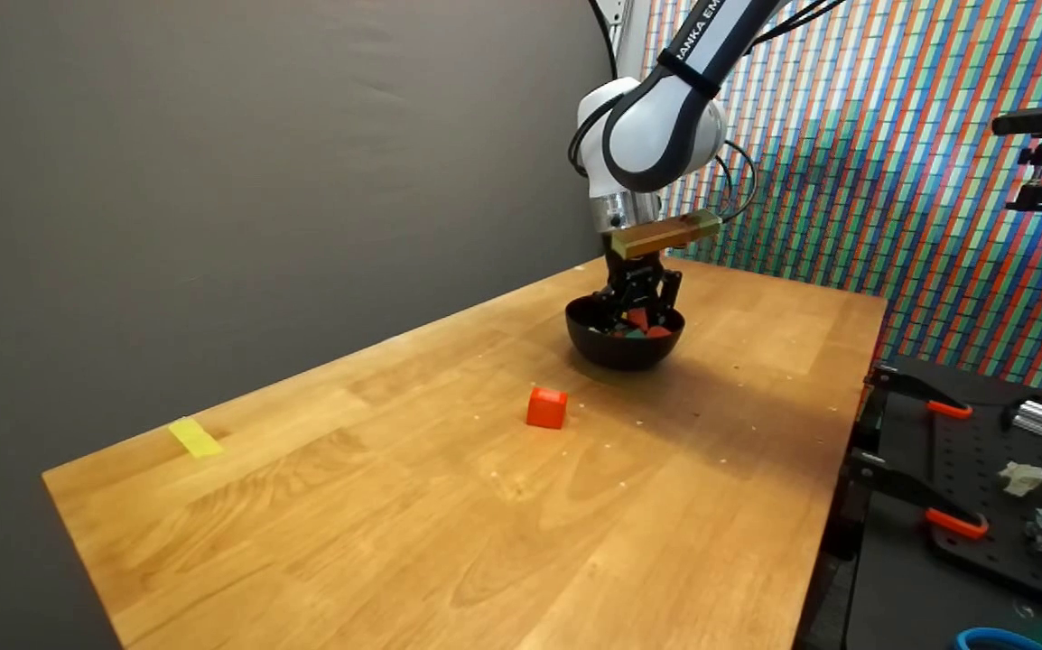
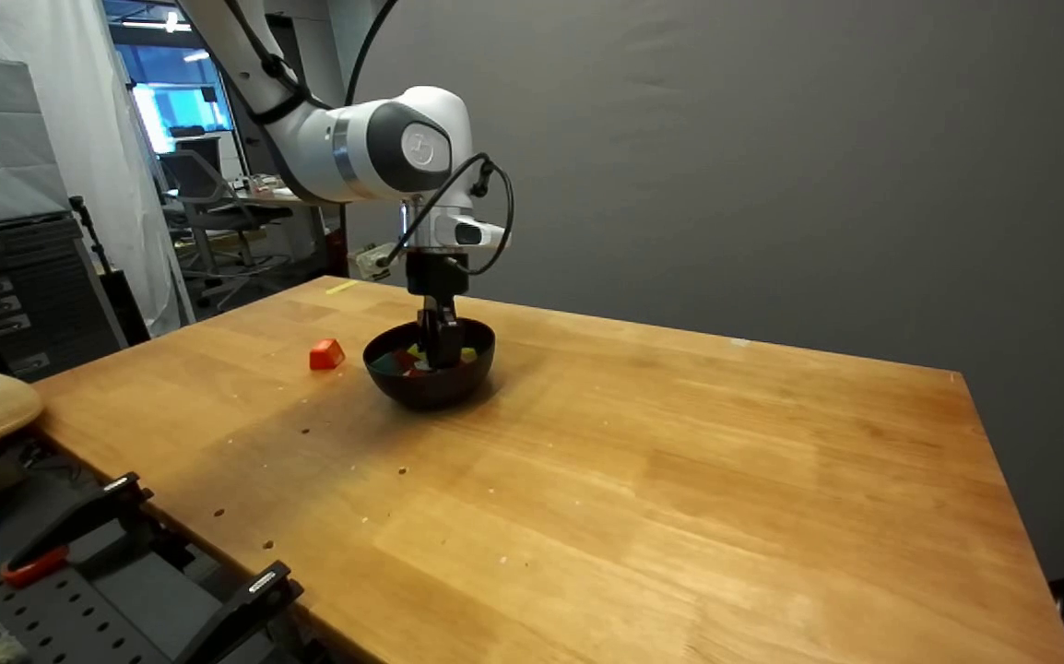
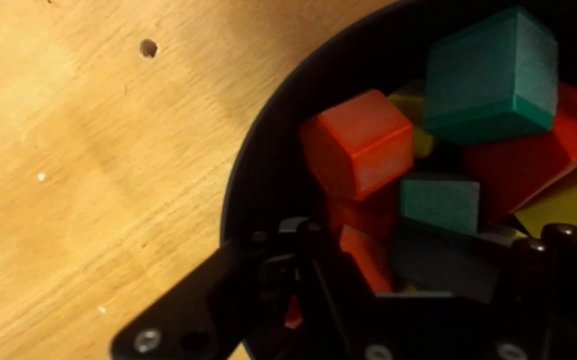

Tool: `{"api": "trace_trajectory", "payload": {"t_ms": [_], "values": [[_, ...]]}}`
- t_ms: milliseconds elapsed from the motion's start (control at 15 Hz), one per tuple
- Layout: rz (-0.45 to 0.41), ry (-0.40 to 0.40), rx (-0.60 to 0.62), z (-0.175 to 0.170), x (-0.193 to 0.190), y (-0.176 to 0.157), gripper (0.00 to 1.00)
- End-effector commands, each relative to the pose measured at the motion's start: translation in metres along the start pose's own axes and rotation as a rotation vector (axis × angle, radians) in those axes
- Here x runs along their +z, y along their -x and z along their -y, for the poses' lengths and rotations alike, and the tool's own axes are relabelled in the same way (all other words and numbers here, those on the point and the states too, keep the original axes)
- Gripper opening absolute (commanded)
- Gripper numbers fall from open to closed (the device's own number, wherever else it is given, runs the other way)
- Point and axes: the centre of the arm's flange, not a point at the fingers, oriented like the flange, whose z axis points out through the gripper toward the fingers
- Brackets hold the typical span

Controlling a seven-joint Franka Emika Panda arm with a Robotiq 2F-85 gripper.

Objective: Remove the cubes from the bowl

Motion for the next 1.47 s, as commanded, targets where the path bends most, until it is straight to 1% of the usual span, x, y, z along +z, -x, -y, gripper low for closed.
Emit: {"api": "trace_trajectory", "payload": {"t_ms": [0, 67, 267, 400, 467, 533, 600, 667, 733, 1067, 1267, 1400], "values": [[-0.064, -0.01, 0.019, 0.006, -0.005, -0.007, 0.02], [-0.075, -0.025, 0.021, 0.006, -0.011, -0.008, 0.0], [-0.104, -0.067, 0.025, 0.005, -0.035, -0.004, 0.0], [-0.117, -0.088, 0.026, 0.003, -0.049, -0.002, 0.01], [-0.13, -0.096, 0.031, 0.001, -0.055, -0.002, 0.05], [-0.128, -0.108, 0.038, -0.001, -0.058, -0.002, 0.27], [-0.122, -0.117, 0.045, -0.003, -0.061, -0.001, 0.3], [-0.124, -0.123, 0.053, -0.005, -0.062, 0.0, 0.31], [-0.121, -0.13, 0.059, -0.005, -0.063, 0.001, 0.36], [-0.101, -0.159, 0.079, -0.003, -0.054, 0.007, 0.75], [-0.108, -0.183, 0.099, 0.0, -0.049, 0.006, 0.99], [-0.112, -0.199, 0.122, 0.001, -0.044, 0.003, 1.0]]}}
